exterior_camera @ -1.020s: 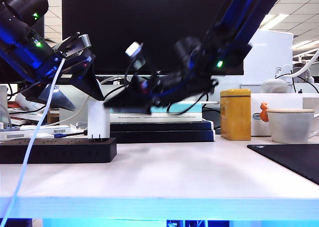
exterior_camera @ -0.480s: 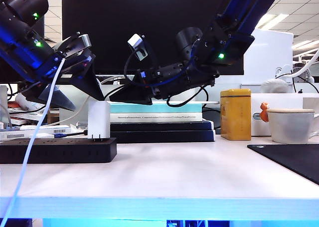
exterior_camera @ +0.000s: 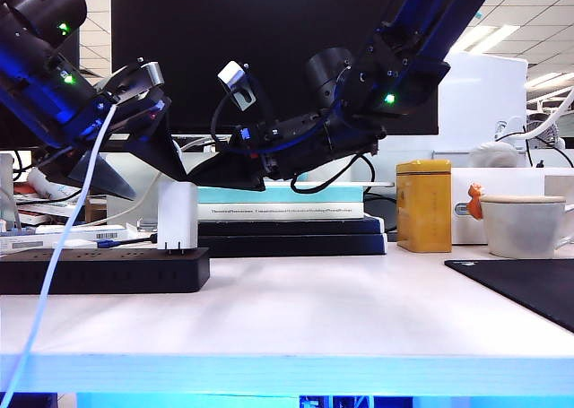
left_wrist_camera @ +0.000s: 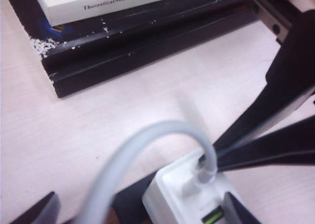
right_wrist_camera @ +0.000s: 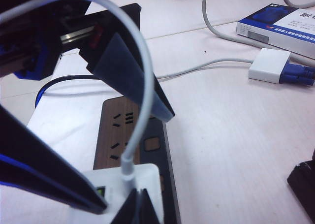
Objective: Plug the white charger into the left socket.
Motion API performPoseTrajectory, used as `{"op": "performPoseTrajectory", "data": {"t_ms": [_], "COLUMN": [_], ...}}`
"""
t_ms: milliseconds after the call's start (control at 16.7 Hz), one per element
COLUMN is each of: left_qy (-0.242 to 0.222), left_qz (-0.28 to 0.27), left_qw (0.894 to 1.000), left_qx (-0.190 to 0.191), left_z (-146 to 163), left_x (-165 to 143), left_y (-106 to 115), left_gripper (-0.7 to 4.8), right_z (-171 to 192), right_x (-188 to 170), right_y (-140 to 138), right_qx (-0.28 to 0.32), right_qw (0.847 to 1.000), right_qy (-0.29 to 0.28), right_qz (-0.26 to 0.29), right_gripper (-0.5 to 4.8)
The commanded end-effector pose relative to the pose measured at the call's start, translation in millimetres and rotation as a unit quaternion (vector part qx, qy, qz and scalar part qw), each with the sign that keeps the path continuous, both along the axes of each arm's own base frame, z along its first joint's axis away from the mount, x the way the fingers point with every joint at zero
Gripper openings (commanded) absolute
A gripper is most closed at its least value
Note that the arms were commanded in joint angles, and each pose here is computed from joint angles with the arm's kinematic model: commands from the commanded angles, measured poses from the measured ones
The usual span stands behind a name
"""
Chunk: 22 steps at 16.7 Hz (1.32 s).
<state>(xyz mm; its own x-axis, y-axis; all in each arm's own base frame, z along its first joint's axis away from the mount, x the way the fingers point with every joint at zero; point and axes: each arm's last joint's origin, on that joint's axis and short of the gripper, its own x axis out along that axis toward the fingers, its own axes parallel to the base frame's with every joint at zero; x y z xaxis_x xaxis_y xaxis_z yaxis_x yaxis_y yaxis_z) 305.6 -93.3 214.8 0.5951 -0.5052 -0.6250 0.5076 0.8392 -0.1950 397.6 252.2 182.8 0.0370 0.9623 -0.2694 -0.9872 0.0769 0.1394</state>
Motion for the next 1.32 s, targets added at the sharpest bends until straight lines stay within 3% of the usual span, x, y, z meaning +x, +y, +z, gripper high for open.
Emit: {"op": "performPoseTrajectory", "data": {"t_ms": [60, 660, 1320], "left_qy": [0.044, 0.069, 0.089], "left_qz": [0.002, -0.007, 0.003], "left_qw": [0.999, 0.997, 0.995], "left_qx": [0.022, 0.020, 0.042], "left_z": [-11, -13, -17], "left_x": [-6, -9, -13], "left_y": [2, 2, 4], "left_gripper": [4.34, 4.34, 4.34], "right_z": [-5, -18, -23], "right_x": [-6, -14, -27], "right_y": [6, 2, 16], "right_qx": [-0.023, -0.073, -0.118], "right_qw": [1.000, 0.997, 0.993], "right_qy": [0.000, 0.033, 0.027], "right_qz": [0.003, 0.015, 0.013], "right_gripper": [-0.02, -0.03, -0.03]}}
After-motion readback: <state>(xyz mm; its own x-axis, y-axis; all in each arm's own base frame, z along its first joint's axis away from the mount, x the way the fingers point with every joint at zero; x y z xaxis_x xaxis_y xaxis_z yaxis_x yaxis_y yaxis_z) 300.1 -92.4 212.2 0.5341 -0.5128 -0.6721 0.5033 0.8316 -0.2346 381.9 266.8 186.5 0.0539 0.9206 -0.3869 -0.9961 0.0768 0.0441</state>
